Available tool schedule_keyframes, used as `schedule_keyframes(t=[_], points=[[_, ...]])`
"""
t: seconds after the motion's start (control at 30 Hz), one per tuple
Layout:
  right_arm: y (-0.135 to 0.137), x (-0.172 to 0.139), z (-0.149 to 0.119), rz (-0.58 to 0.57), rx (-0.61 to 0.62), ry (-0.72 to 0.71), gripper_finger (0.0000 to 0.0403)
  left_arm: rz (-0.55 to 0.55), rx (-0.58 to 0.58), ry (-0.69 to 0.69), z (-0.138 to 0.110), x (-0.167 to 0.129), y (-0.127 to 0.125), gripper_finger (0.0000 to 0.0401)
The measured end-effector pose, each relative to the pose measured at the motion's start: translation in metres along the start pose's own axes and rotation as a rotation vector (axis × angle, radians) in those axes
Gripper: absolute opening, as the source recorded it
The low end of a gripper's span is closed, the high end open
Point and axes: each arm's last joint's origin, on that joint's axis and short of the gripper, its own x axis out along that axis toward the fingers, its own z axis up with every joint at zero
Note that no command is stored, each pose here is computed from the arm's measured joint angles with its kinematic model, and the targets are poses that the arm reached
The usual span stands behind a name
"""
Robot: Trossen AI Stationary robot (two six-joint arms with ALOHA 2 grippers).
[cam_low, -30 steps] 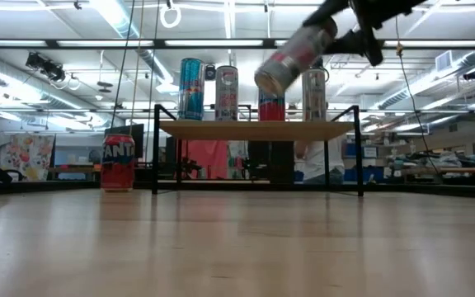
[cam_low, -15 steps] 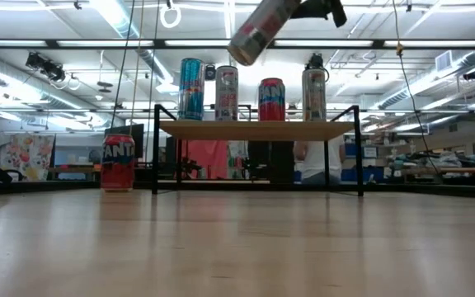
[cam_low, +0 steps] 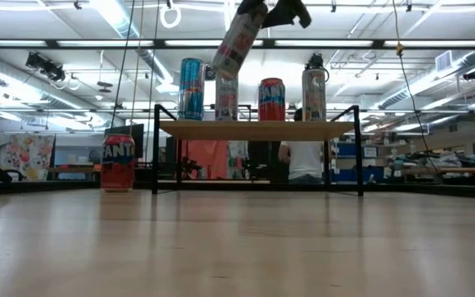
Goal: Place canned beverage on shelf
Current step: Put the white pink soda can on the shelf aligned with the other white pink soda can
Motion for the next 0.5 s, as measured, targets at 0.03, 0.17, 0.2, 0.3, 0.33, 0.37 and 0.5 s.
schedule_keyframes(t=[0.03, 0.17, 0.2, 0.3, 0.33, 0.37, 0.5], points=[[0.0, 0.004, -0.001, -0.011, -0.009, 0.017, 0.0261, 0.0, 0.0, 0.0, 0.0, 0.0, 0.0, 0.0009], [-0.003, 0.022, -0.012, -0.054, -0.04, 0.098, 0.0261, 0.0, 0.0, 0.0, 0.0, 0.0, 0.0, 0.0009], [-0.004, 0.025, -0.014, -0.057, -0.04, 0.11, 0.0261, 0.0, 0.0, 0.0, 0.0, 0.0, 0.0, 0.0009], [-0.005, 0.029, -0.012, -0.074, -0.023, 0.107, 0.0261, 0.0, 0.0, 0.0, 0.0, 0.0, 0.0, 0.0009], [-0.005, 0.03, -0.012, -0.075, -0.022, 0.104, 0.0261, 0.0, 0.0, 0.0, 0.0, 0.0, 0.0, 0.0009], [-0.004, 0.031, -0.013, -0.076, -0.025, 0.109, 0.0261, 0.0, -0.004, 0.0, 0.0, 0.0, 0.0, 0.0009], [-0.004, 0.034, -0.019, -0.083, -0.068, 0.146, 0.0261, 0.0, -0.012, 0.0, 0.0, 0.0, 0.0, 0.0009]])
